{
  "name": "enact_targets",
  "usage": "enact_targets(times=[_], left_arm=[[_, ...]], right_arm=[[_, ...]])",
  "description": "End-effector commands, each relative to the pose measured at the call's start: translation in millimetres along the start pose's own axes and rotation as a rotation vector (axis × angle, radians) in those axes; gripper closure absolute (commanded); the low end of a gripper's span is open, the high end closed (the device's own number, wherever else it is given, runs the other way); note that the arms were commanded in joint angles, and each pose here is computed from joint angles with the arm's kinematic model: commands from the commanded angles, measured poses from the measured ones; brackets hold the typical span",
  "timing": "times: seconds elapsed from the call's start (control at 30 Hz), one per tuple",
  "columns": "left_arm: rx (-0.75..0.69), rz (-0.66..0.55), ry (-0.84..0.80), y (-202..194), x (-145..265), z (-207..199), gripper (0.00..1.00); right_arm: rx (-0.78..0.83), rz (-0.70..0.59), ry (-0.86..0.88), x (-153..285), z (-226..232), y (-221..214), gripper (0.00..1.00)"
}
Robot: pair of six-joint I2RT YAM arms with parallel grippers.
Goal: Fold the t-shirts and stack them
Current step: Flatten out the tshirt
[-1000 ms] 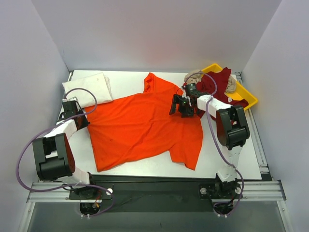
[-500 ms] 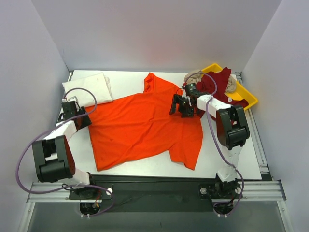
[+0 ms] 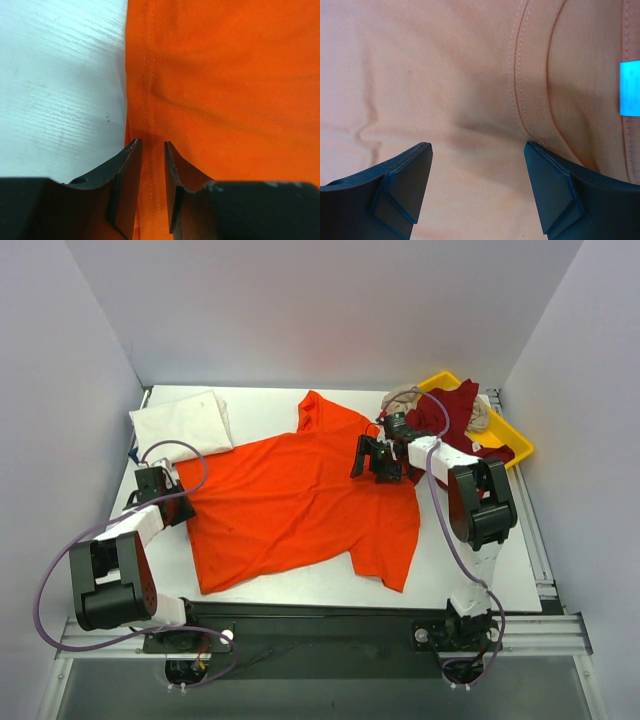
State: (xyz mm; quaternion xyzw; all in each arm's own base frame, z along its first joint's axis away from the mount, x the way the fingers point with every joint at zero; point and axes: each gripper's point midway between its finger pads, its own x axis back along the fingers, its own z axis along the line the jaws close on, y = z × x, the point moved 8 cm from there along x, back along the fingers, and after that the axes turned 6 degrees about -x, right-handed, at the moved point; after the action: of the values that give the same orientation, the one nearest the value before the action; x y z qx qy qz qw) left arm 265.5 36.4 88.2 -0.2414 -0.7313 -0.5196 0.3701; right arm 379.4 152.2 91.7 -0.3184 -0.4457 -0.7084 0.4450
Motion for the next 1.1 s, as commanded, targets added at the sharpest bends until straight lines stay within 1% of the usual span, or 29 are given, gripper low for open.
enact_targets(times=[0.0, 0.17, 0.27, 0.4, 0.53, 0.7, 0.8, 0.97, 1.07], left_arm=[[0.001, -0.029, -0.02, 6, -1, -4, 0.66], [0.01, -0.035, 0.027, 3, 1, 0, 0.68], [0.013, -0.062, 0.045, 5, 6, 2, 0.67], [0.015, -0.053, 0.066, 4, 6, 3, 0.66], [0.019, -0.038, 0.066, 1, 5, 4, 0.66], [0.02, -0.051, 0.06, -1, 7, 3, 0.66], [0.019, -0.029, 0.05, -5, 3, 3, 0.66], [0.018, -0.024, 0.053, -4, 1, 3, 0.66], [0.015, -0.019, 0.053, -4, -1, 3, 0.67]], right_arm=[[0.007, 0.049, -0.094, -4, -17, -10, 0.23], [0.005, 0.05, -0.098, -5, -19, -10, 0.23], [0.005, 0.052, -0.098, -6, -19, -10, 0.23], [0.006, 0.057, -0.093, -7, -19, -10, 0.23], [0.007, 0.057, -0.091, -8, -18, -10, 0.23], [0.008, 0.061, -0.09, -9, -19, -10, 0.23], [0.007, 0.067, -0.091, -10, -19, -11, 0.23], [0.006, 0.065, -0.091, -9, -20, -11, 0.23], [0.006, 0.062, -0.094, -9, -20, -10, 0.23]])
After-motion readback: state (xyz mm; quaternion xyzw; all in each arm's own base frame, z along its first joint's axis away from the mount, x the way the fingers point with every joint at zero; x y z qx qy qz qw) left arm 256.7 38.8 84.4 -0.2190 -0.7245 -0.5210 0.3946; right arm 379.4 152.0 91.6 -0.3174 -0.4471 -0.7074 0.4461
